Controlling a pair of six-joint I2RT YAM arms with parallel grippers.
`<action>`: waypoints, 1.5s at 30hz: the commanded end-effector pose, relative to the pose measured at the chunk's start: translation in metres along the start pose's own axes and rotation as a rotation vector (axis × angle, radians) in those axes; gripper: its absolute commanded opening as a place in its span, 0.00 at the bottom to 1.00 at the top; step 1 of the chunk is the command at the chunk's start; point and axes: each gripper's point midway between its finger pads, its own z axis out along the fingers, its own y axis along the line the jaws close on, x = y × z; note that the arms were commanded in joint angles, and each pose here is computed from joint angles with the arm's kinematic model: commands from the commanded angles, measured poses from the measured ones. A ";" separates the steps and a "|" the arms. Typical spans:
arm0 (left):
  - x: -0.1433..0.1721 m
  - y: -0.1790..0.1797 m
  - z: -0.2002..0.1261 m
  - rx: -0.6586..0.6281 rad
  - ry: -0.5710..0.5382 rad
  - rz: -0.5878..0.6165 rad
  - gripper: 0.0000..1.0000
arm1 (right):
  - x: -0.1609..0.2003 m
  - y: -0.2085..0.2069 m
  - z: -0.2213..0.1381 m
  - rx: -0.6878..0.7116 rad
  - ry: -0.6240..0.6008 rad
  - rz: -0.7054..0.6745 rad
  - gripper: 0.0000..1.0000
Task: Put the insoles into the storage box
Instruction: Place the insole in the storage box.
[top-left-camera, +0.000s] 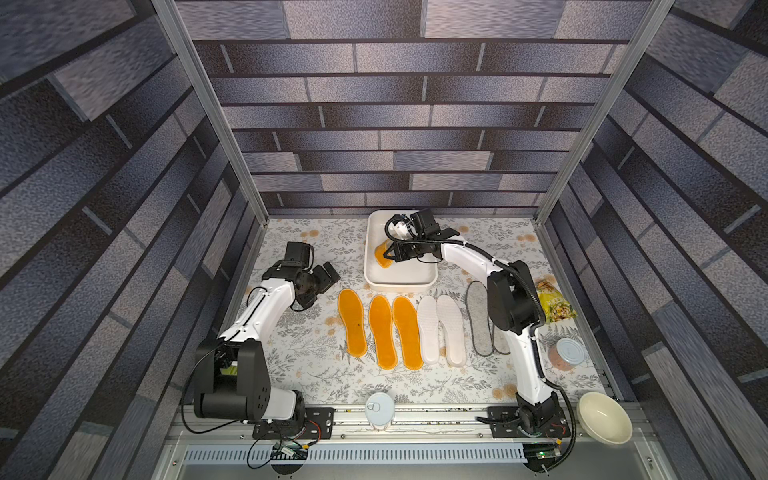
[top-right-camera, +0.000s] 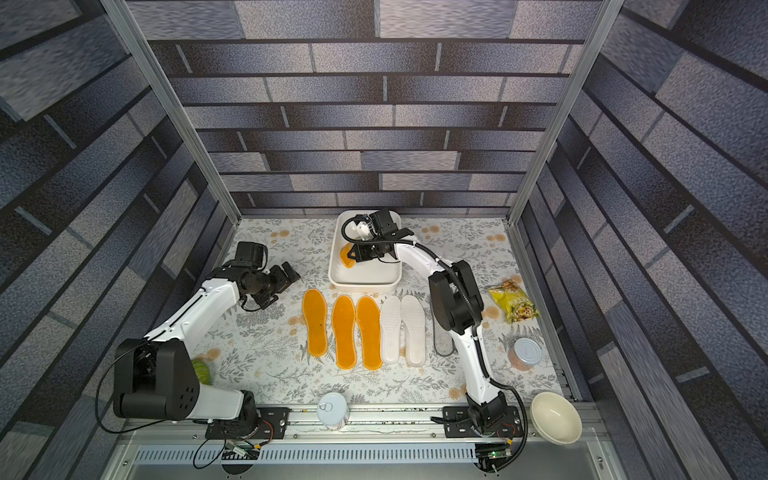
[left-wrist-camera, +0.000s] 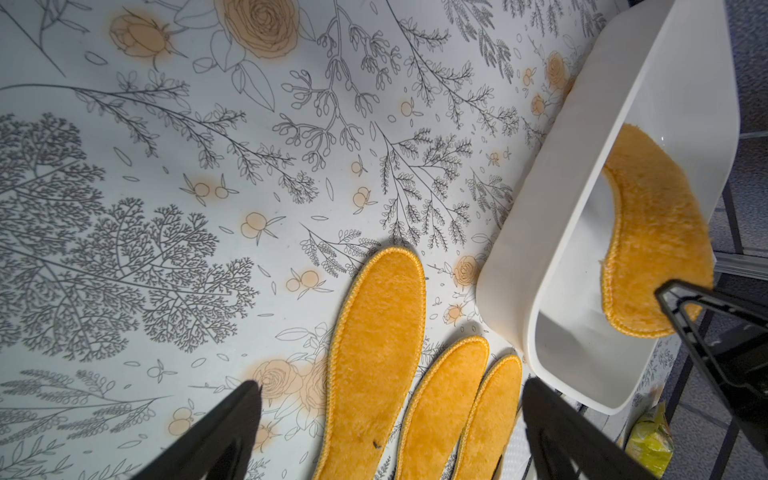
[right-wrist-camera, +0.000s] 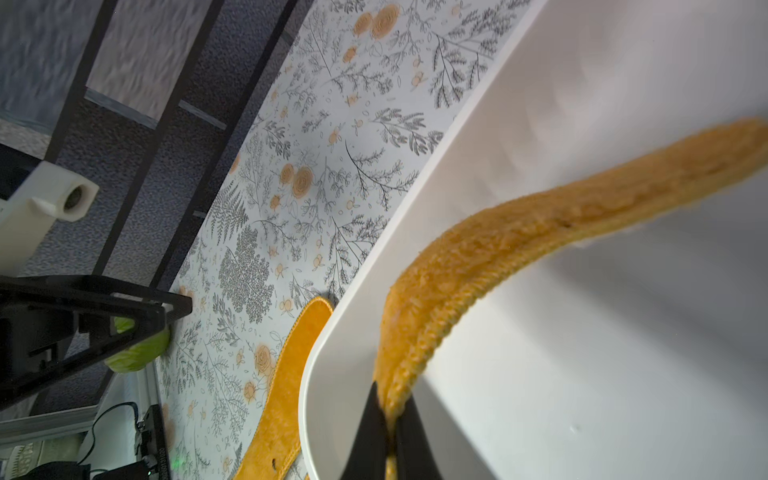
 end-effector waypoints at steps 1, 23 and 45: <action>0.007 0.006 0.005 -0.009 0.029 -0.022 1.00 | 0.019 0.004 -0.009 -0.002 0.078 0.062 0.00; 0.007 0.006 0.007 -0.011 0.033 -0.021 1.00 | 0.054 -0.052 0.005 0.187 0.292 0.374 0.00; 0.009 0.007 0.009 -0.010 0.038 -0.025 1.00 | 0.005 -0.062 0.013 0.152 0.014 0.562 0.00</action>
